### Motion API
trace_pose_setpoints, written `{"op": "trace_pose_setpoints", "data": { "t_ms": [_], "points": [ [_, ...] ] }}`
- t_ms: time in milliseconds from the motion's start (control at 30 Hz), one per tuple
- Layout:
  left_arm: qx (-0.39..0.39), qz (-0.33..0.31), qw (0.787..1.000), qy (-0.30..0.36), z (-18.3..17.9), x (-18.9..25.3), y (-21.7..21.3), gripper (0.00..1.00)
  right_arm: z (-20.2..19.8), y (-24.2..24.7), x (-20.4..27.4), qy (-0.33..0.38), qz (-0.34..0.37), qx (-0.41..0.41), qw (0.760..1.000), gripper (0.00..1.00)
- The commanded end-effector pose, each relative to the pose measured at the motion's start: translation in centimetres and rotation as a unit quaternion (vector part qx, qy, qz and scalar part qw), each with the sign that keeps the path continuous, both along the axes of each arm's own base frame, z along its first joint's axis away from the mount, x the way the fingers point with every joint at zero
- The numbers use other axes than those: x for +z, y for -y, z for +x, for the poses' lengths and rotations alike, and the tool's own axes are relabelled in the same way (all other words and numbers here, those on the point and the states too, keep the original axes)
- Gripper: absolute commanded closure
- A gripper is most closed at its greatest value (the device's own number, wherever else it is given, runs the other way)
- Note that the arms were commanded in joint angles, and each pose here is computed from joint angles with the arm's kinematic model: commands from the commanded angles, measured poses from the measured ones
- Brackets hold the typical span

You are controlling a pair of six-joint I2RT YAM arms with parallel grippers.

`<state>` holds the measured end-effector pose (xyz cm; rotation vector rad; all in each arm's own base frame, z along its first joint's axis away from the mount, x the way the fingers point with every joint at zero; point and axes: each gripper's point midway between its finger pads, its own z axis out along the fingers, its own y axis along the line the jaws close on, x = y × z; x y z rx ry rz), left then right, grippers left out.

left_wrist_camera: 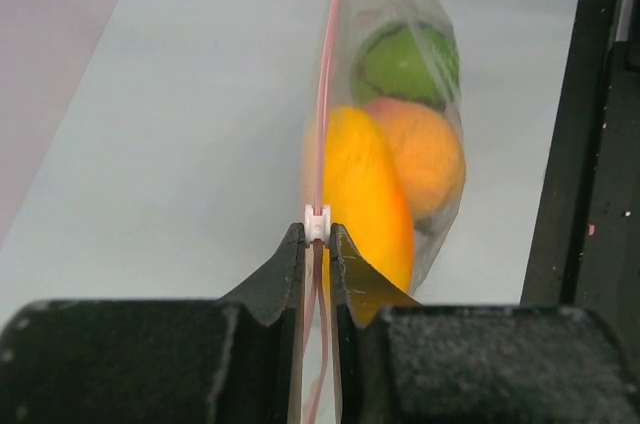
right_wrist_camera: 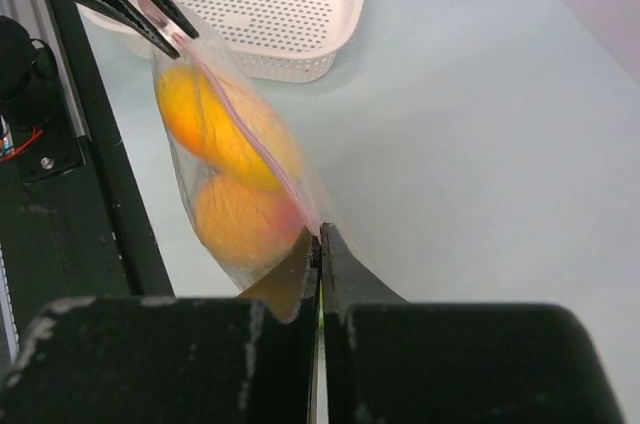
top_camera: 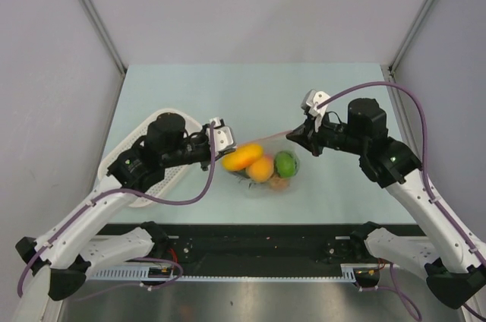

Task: Place the food in the zip-top bag and seal the zipper
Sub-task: Zip the zipper food storage bag at the center of the board, then place the zipper food storage bag at the center of the board.

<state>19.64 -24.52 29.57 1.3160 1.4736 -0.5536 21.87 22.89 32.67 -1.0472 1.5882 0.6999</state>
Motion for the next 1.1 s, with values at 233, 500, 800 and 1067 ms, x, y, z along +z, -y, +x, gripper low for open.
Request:
{"op": "trace_pose_setpoints", "data": {
  "t_ms": [233,500,800,1067],
  "points": [
    [0.065,0.055,0.996,0.025,0.6,-1.8,-5.7,0.91,0.7,2.4,2.0,0.032,0.014,-0.044,0.998,1.00],
    [0.110,0.089,0.989,0.047,1.3,-2.4,-8.7,0.93,0.8,3.8,1.9,0.035,0.007,-0.060,0.998,1.00],
    [0.133,0.056,0.989,0.020,2.0,-1.3,-8.3,0.96,1.6,4.1,1.6,0.031,0.005,-0.070,0.997,1.00],
    [0.137,-0.004,0.991,-0.002,6.1,1.3,-4.5,1.00,6.3,4.1,2.0,0.074,-0.001,-0.095,0.993,1.00]
  ]
}}
